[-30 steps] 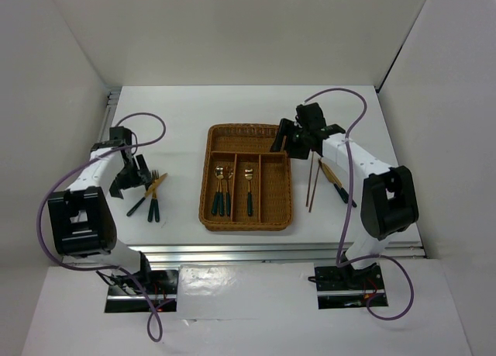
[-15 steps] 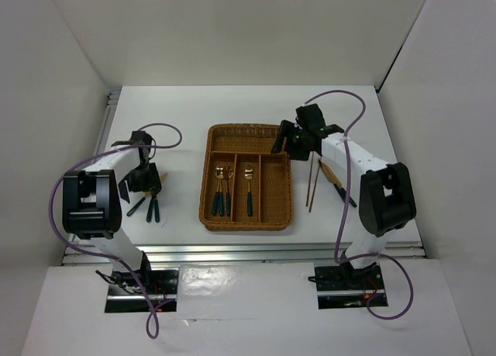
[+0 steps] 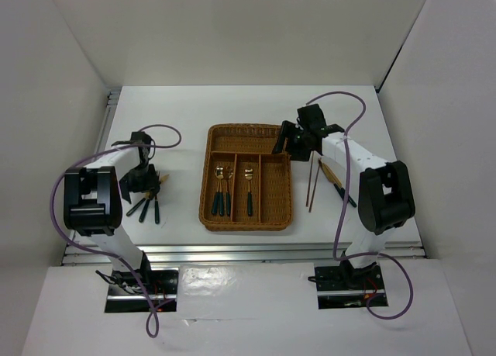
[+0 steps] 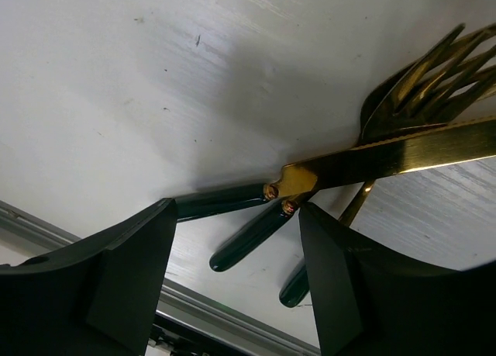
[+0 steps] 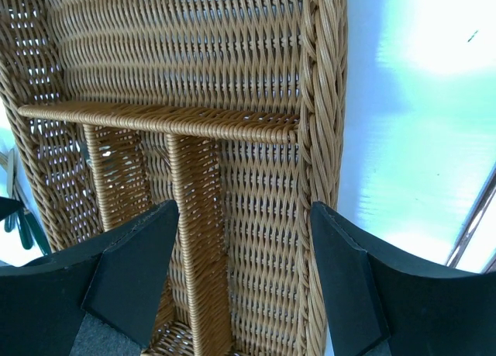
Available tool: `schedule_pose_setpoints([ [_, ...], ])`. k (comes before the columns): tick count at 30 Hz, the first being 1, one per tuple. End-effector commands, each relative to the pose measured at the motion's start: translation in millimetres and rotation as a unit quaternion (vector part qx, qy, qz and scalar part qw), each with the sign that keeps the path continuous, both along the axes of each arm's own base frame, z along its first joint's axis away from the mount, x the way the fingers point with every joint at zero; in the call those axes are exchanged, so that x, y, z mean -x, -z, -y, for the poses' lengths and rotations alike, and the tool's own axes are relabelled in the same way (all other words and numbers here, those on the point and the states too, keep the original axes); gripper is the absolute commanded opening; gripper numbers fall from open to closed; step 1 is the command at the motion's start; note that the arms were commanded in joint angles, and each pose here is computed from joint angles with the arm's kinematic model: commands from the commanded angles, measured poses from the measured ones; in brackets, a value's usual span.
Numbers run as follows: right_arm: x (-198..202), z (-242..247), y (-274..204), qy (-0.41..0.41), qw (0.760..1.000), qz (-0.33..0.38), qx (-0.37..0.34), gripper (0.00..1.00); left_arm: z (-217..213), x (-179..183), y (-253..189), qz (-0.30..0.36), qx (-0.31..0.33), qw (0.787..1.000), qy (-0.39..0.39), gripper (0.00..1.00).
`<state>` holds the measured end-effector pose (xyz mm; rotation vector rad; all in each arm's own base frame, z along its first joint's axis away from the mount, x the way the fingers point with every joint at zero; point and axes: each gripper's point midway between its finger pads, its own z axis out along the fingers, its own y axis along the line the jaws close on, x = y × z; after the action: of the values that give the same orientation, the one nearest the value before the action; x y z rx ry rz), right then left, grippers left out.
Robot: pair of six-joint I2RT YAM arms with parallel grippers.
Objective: Sort the eating utensils into containers
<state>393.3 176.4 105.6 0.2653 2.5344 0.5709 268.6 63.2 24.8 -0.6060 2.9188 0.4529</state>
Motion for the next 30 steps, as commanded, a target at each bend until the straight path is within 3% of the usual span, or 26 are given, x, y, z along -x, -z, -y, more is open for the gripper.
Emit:
schedule_pose_setpoints([
  [1, -10.0, -2.0, -4.2, -0.006, 1.0, 0.019, -0.006, 0.76, 6.9, -8.7, 7.8, -0.001, 0.03, 0.999, 0.011, 0.78],
  [14, -10.0, -2.4, -4.3, -0.003, 1.0, 0.017, -0.008, 0.76, 30.8, -17.2, 19.7, 0.001, 0.102, 0.994, 0.033, 0.69],
  [30, -12.2, 2.8, 3.7, 0.005, 1.0, 0.009, -0.002, 0.74, 76.2, -79.4, 18.5, 0.042, 0.181, 0.981, 0.056, 0.53],
])
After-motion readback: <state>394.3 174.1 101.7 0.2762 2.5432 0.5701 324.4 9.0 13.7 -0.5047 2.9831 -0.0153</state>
